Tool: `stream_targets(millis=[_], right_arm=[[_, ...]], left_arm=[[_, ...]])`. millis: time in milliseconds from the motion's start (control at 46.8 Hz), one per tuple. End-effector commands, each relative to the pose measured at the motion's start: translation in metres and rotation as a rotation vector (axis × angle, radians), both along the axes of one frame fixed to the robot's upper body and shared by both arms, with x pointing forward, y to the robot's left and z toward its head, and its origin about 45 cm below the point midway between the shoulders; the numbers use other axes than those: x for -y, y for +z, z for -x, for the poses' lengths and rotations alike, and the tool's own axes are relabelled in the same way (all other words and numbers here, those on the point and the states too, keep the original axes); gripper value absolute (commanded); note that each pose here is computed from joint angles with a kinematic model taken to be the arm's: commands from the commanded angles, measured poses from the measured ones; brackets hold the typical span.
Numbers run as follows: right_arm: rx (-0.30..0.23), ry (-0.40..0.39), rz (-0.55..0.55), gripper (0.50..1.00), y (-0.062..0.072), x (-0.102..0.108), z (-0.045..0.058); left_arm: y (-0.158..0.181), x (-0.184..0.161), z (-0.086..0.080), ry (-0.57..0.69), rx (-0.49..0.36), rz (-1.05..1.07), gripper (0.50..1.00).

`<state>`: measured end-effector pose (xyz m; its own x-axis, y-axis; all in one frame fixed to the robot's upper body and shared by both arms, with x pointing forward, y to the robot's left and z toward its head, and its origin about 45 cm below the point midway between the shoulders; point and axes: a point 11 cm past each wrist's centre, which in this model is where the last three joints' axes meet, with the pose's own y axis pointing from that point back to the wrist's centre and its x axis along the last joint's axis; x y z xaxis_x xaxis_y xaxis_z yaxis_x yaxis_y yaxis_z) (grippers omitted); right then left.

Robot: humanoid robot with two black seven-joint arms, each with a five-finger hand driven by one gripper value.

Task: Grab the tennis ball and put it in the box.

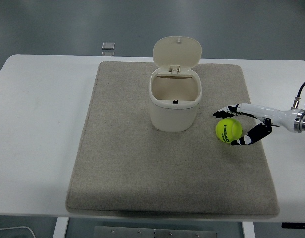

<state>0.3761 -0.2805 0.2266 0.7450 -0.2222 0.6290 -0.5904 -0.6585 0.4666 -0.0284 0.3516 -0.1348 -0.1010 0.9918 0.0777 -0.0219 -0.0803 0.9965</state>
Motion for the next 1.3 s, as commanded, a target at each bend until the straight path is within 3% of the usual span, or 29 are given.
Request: stream_targets(millis=[0,278,449,748,962,1026,1111,1218,1282], right_arm=[[-0.004,-0.001,0.007,0.901,-0.004,0.001,0.001],[0.001,-0.002,0.016,0.87,-0.004,0.002,0.001],[0.004,-0.003,0.019,0.766,-0.004,0.002,0.001],[0.005,-0.004,0.019,0.754,-0.004,0.003,0.0],[0.015,-0.005,0.007,0.625,0.001,0.001,-0.002],[0.019,-0.012,-0.001,0.568,0.004,0.002,-0.004],[0.035,-0.02,-0.017,0.547,0.011,0.002,-0.008],[0.057,-0.034,-0.055,0.501,0.027,0.002,-0.015],[0.074,-0.032,-0.084,0.5,0.04,0.001,-0.019]], left_arm=[[0.0,0.0,0.0,-0.001,0.0,0.0,0.992],[0.0,0.0,0.0,-0.001,0.0,0.0,0.992],[0.0,0.001,0.0,-0.001,0.0,0.002,0.992],[0.0,0.0,0.0,0.001,0.0,0.0,0.992],[0.0,0.0,0.0,-0.001,0.0,0.0,0.992],[0.0,0.0,0.0,-0.001,0.0,0.0,0.992],[0.0,0.0,0.0,-0.001,0.0,0.0,0.992],[0.0,0.0,0.0,0.001,0.0,0.0,0.992],[0.0,0.0,0.0,-0.001,0.0,0.0,0.992]])
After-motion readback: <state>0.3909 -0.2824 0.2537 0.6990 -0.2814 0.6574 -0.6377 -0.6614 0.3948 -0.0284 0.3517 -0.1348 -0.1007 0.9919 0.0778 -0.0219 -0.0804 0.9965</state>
